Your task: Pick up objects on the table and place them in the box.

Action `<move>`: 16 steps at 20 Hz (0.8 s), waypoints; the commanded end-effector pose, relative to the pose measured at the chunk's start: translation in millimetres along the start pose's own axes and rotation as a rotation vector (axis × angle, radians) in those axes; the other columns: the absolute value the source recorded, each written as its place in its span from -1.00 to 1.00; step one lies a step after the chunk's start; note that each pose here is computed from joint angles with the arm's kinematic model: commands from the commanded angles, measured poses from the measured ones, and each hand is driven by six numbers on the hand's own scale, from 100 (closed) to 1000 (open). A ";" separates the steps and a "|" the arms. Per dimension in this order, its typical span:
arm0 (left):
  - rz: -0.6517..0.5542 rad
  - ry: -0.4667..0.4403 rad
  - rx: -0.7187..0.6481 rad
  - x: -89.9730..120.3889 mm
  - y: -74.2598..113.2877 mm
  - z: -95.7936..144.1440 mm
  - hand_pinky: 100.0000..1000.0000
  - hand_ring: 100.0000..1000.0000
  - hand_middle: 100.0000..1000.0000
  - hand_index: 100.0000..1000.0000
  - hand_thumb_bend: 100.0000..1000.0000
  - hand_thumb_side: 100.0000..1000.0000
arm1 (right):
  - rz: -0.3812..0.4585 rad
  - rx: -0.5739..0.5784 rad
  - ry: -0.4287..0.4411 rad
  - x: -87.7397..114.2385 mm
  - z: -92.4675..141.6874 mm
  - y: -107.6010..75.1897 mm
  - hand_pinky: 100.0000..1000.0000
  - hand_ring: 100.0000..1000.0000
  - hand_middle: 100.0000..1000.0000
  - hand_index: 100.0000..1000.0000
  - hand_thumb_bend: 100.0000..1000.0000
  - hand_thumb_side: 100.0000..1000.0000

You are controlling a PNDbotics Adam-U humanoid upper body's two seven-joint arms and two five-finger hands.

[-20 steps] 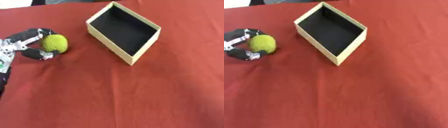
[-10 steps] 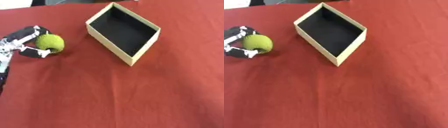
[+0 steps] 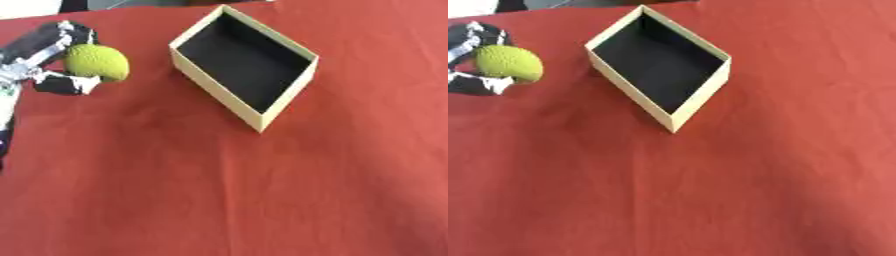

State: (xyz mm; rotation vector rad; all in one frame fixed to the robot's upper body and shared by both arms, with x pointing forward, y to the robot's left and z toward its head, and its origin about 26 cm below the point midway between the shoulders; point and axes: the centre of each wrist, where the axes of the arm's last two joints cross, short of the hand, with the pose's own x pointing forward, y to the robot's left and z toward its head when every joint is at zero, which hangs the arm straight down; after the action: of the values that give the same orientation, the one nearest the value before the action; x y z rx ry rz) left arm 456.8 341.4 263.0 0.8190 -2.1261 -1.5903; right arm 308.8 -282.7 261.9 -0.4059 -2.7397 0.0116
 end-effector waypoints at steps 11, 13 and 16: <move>-0.155 -0.101 -0.017 6.9 18.5 -44.4 -0.25 -0.08 -0.06 0.24 -1.00 -0.85 | -0.017 0.016 -0.196 22.2 -42.7 -6.2 0.56 0.48 0.10 0.48 -1.00 -0.04; -0.154 -0.088 -0.011 6.4 14.0 -45.8 -0.25 -0.08 -0.06 0.23 -1.00 -0.84 | -0.040 0.033 -0.205 24.2 -46.0 -2.2 0.56 0.48 0.10 0.48 -1.00 -0.04; -0.164 -0.080 -0.006 6.1 10.5 -46.7 -0.25 -0.08 -0.06 0.23 -1.00 -0.84 | -0.051 0.041 -0.207 25.0 -47.5 -1.6 0.56 0.48 0.10 0.48 -1.00 -0.04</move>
State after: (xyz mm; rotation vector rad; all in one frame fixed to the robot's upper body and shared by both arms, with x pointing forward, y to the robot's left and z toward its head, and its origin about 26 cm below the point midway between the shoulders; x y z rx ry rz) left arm 479.5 301.0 269.3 0.9205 -2.1476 -1.6929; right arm 308.4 -279.4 305.7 -0.3496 -2.9126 0.0741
